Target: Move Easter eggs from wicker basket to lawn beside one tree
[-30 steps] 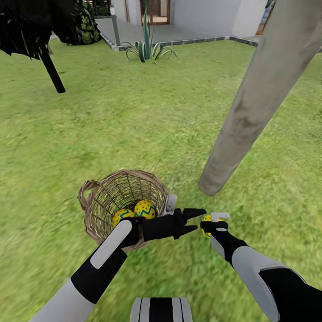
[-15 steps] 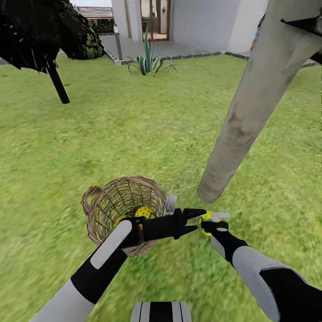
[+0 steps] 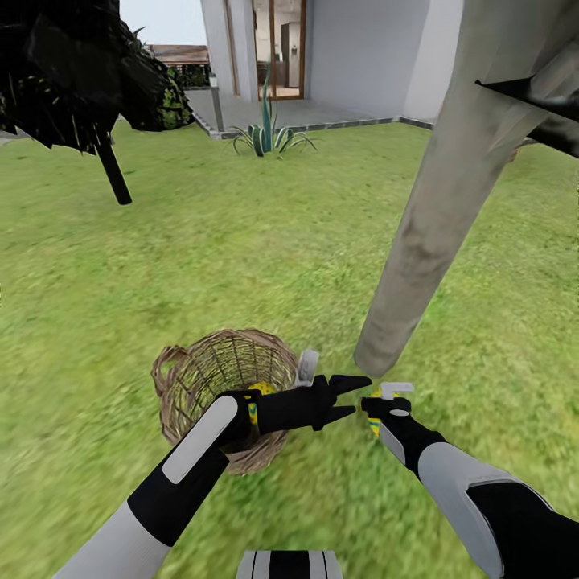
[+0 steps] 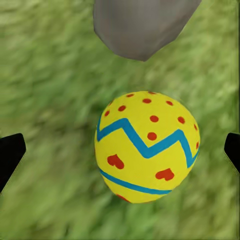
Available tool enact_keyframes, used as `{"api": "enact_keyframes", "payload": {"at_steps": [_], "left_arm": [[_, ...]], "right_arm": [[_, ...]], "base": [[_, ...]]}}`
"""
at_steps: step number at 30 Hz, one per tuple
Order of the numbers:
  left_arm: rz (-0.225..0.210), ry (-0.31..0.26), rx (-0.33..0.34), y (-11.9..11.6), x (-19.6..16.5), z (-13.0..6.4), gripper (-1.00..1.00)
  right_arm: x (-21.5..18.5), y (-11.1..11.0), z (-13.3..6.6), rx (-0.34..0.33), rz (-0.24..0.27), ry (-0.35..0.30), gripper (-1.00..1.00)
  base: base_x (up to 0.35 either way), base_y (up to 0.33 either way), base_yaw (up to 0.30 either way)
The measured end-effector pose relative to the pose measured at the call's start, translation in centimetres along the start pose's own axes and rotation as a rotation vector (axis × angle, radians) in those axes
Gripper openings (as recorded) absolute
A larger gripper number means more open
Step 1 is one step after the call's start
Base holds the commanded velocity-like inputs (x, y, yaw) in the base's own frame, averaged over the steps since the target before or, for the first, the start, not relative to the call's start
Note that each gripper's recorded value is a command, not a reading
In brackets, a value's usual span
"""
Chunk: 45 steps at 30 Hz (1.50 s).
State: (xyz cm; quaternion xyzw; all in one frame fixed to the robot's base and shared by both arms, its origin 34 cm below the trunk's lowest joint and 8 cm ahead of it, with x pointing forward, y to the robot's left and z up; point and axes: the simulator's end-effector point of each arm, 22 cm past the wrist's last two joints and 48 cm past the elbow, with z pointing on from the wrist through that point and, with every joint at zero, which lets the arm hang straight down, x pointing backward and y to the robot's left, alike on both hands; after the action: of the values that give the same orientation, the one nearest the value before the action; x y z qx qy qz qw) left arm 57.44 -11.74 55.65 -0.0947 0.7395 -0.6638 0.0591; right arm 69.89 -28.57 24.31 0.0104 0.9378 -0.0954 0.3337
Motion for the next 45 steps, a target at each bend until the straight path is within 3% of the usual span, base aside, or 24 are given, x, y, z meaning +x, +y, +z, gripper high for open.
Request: {"api": "enact_keyframes", "payload": {"at_steps": [12, 17, 19, 23, 27, 31, 33, 36, 45], "left_arm": [[0.041, -0.010, 0.011, -2.5, 0.2, -0.4, 1.00], [0.007, -0.009, 0.064, -4.4, 0.0, -1.7, 1.00], [0.029, -0.018, 0.059, -4.6, -0.5, -3.0, 1.00], [0.016, -0.033, 0.095, -6.2, -1.1, -4.1, 1.00], [0.033, -0.035, 0.103, -7.2, -1.0, -4.5, 1.00], [0.050, -0.036, 0.107, -8.1, -0.7, -4.7, 1.00], [0.060, -0.039, 0.104, -8.3, -0.8, -5.0, 1.00], [0.043, -0.065, 0.103, -7.8, -1.7, -5.9, 1.00], [0.032, -0.103, 0.098, -7.2, -3.0, -7.1, 1.00]], "right_arm": [[-3.6, -0.4, -1.7, 0.000, 0.011, -0.055, 1.00], [-5.2, -1.4, -2.4, 0.011, 0.012, -0.071, 1.00], [-6.3, -1.7, -2.8, 0.012, 0.007, -0.041, 1.00], [-6.7, -2.4, -3.8, 0.017, -0.011, 0.051, 1.00], [-10.5, -3.1, -6.1, 0.014, -0.030, 0.096, 1.00], [-17.1, -3.7, -9.3, -0.028, -0.017, -0.007, 1.00], [-16.7, -3.0, -10.2, -0.085, -0.024, 0.037, 1.00], [-16.0, -2.6, -10.2, -0.100, -0.031, 0.059, 1.00], [-15.0, -2.8, -9.7, -0.081, -0.029, 0.065, 1.00]], "base": [[0.000, 0.000, 0.000], [0.000, 0.000, 0.000], [0.000, 0.000, 0.000], [0.000, 0.000, 0.000], [0.000, 0.000, 0.000], [0.000, 0.000, 0.000], [0.000, 0.000, 0.000], [-0.043, 0.000, 0.000], [-0.329, 0.000, 0.000]]}}
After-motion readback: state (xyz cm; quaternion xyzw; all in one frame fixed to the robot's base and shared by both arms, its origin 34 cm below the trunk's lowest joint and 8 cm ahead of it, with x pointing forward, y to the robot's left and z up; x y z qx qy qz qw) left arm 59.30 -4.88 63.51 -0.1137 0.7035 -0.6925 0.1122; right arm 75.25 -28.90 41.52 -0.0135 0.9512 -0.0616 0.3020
